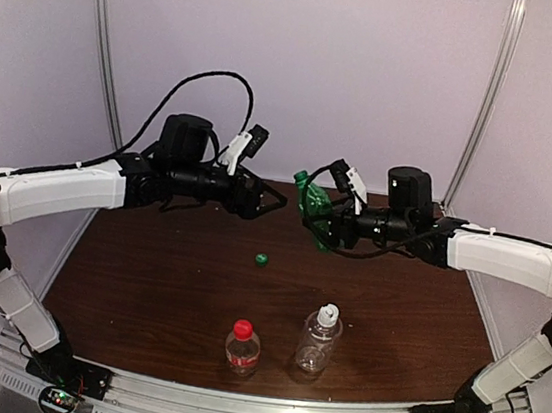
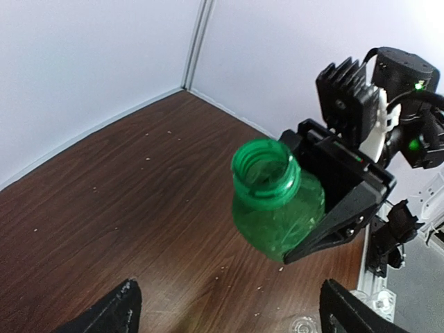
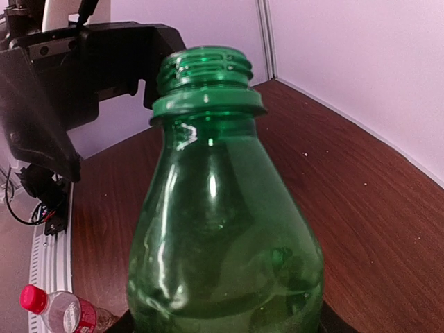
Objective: Unscrew the bottle caps
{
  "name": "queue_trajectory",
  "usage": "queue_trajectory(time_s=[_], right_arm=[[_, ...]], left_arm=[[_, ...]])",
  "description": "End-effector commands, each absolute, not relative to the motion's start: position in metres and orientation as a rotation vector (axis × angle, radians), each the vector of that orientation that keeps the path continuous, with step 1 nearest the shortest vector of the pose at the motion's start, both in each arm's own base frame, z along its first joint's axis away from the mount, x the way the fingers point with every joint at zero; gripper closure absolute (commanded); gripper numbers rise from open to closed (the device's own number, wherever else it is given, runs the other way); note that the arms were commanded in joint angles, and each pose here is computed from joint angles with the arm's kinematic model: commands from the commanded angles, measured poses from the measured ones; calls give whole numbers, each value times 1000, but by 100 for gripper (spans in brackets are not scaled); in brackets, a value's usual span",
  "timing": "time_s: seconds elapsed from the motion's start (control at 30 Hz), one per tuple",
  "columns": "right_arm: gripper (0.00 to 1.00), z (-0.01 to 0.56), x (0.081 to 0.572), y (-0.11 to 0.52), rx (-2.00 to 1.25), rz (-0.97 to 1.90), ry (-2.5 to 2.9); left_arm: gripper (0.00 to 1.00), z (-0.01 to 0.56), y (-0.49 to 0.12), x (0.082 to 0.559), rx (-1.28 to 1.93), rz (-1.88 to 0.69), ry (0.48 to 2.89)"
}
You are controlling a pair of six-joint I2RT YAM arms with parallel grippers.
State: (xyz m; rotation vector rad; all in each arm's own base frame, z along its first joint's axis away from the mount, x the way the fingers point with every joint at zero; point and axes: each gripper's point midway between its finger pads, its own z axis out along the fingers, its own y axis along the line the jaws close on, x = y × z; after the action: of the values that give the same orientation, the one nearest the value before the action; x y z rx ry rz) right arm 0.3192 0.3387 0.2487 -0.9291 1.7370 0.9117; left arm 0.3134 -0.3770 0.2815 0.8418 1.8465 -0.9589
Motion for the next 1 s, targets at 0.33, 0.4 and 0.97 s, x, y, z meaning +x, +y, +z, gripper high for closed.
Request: queue_trajectory(time_s=[0.33,0.4,0.97], right_arm=[[45,259,296,353,-1048,1083,1651],[45,260,296,353,-1047,1081,1654],[24,245,310,350,-1021,1001,1721]], left_arm=[[23,319,-432,312,900,-1369,1765],[30,319,-434,312,902,-1388,1761],[99,316,-425,322,883,-1412,1745]])
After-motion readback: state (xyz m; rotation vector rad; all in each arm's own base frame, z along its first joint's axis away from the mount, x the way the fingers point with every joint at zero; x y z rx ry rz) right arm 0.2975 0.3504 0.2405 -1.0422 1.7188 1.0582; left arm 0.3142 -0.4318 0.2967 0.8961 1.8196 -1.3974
